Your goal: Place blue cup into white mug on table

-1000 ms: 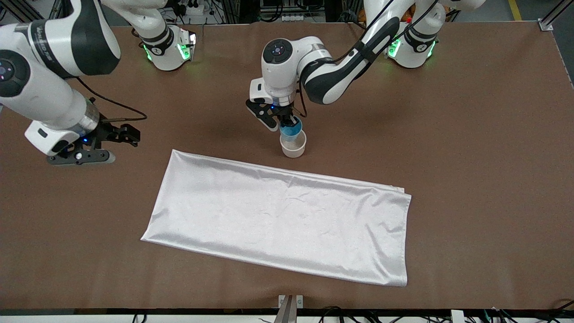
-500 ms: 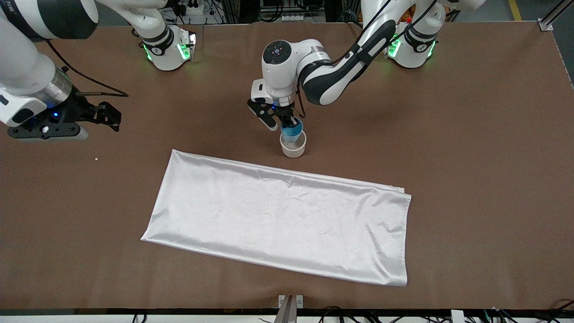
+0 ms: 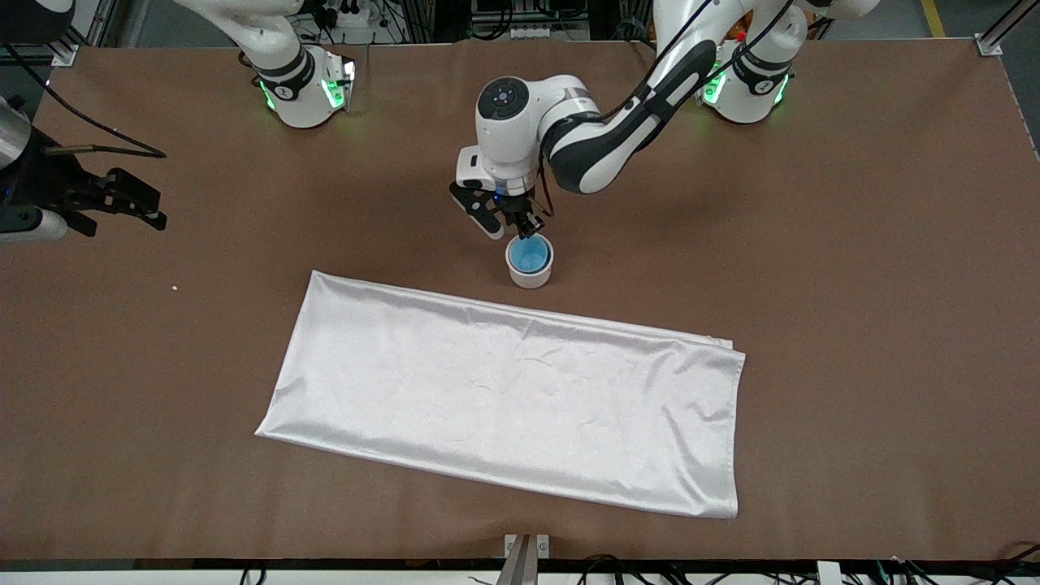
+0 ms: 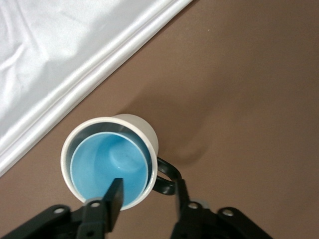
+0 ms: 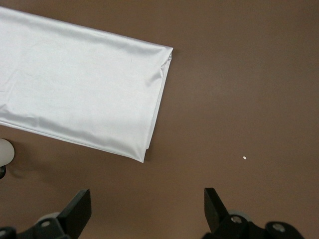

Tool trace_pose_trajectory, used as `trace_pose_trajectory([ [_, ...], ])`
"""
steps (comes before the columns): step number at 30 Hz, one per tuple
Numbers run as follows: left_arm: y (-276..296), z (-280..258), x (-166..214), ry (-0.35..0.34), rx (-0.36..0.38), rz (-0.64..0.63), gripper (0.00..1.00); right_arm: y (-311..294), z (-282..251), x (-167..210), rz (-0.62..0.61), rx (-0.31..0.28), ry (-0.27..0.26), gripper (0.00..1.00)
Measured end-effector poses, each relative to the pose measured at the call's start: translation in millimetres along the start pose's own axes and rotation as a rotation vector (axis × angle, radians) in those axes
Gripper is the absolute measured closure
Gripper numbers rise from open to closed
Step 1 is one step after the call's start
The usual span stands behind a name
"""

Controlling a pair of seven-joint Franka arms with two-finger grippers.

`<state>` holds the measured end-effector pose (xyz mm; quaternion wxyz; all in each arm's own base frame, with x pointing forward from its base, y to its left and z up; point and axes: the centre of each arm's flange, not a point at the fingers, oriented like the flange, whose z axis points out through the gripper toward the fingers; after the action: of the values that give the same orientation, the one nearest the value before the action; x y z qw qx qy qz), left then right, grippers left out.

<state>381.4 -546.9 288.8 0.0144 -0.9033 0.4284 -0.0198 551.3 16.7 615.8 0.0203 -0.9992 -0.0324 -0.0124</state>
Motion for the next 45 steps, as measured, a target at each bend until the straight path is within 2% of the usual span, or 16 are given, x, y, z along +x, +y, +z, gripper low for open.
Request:
trace_pose_trajectory([
  [1, -2, 0, 0, 0.000, 0.000, 0.010, 0.44, 0, -1, 0, -0.001, 0.000, 0.000, 0.00],
  [3, -6, 0, 1, 0.002, 0.000, 0.019, 0.35, -1, -4, 0, -0.001, 0.000, 0.002, 0.00],
  [11, -29, -15, 6, 0.022, 0.010, 0.000, 0.01, 3, -12, -1, 0.006, 0.000, 0.011, 0.00],
  [12, -33, -19, 5, 0.020, 0.015, -0.006, 0.00, 4, -12, -1, 0.008, 0.000, 0.010, 0.00],
  [27, -74, -138, -26, -0.044, 0.075, -0.143, 0.00, 12, -25, -1, -0.021, -0.050, 0.028, 0.00],
  [36, -141, -204, -60, -0.051, 0.069, -0.316, 0.00, 20, -23, -2, -0.040, -0.055, 0.019, 0.00],
  [41, -171, -224, -77, -0.063, 0.079, -0.384, 0.00, 23, -21, -1, -0.035, -0.055, 0.014, 0.00],
  [45, -201, -236, -90, -0.061, 0.054, -0.459, 0.00, 26, -19, 0, -0.031, -0.055, 0.010, 0.00],
])
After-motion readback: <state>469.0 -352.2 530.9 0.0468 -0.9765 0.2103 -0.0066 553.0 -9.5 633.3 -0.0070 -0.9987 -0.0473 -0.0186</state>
